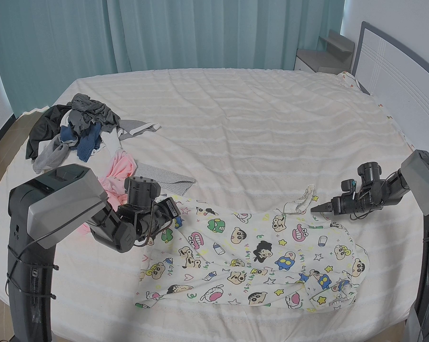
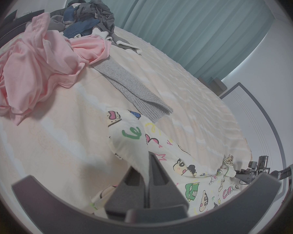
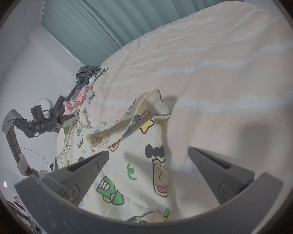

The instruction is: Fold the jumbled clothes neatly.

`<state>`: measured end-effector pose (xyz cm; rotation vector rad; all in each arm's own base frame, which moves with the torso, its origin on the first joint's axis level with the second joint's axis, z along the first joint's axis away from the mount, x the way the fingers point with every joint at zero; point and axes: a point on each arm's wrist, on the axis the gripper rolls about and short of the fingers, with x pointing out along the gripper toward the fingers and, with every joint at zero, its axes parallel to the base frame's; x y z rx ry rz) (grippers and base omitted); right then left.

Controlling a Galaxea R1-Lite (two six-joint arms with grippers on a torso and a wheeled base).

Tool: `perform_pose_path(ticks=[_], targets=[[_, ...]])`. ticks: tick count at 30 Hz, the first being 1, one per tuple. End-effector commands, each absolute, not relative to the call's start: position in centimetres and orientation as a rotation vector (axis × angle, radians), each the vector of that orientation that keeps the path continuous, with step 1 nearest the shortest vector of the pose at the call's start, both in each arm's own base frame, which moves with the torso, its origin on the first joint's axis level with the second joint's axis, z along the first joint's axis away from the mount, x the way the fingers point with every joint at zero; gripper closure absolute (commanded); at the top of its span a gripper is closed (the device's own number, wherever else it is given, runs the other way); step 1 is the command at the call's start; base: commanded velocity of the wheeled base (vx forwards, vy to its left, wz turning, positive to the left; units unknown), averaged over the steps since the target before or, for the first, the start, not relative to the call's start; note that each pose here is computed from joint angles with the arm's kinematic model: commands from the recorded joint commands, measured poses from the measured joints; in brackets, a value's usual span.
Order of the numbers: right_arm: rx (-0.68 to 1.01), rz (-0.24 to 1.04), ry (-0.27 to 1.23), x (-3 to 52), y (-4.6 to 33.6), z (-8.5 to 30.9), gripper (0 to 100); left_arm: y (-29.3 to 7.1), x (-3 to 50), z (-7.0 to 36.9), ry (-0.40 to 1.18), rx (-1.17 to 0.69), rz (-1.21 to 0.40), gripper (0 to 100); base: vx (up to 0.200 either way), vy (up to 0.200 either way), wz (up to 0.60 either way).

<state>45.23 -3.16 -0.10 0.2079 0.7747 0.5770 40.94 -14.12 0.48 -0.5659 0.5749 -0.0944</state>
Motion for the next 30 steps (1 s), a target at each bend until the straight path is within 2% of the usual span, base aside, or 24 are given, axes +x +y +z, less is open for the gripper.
perform_pose_path(ticks=[1,15,16,23,30], targets=[[0.207,0.584,0.78,45.6,-2.9,-0.9,0,-13.6,40.8,1.3,0.561,-0.571,-0.09,100,0.0,0.0,0.0],[0.187,0.621,0.771,45.9,-1.4,-0.7,0,-13.4,40.9,1.4,0.56,-0.572,-0.084,100,0.0,0.0,0.0],[0.187,0.621,0.771,45.9,-1.4,-0.7,100,-13.4,40.8,1.4,0.561,-0.572,-0.085,100,0.0,0.0,0.0],[0.189,0.606,0.759,45.9,-1.9,-0.5,100,-13.1,40.5,1.0,0.576,-0.566,-0.074,100,0.0,0.0,0.0],[0.185,0.592,0.713,45.4,-2.7,-0.4,100,-13.0,40.4,0.9,0.561,-0.48,-0.054,100,0.0,0.0,0.0]])
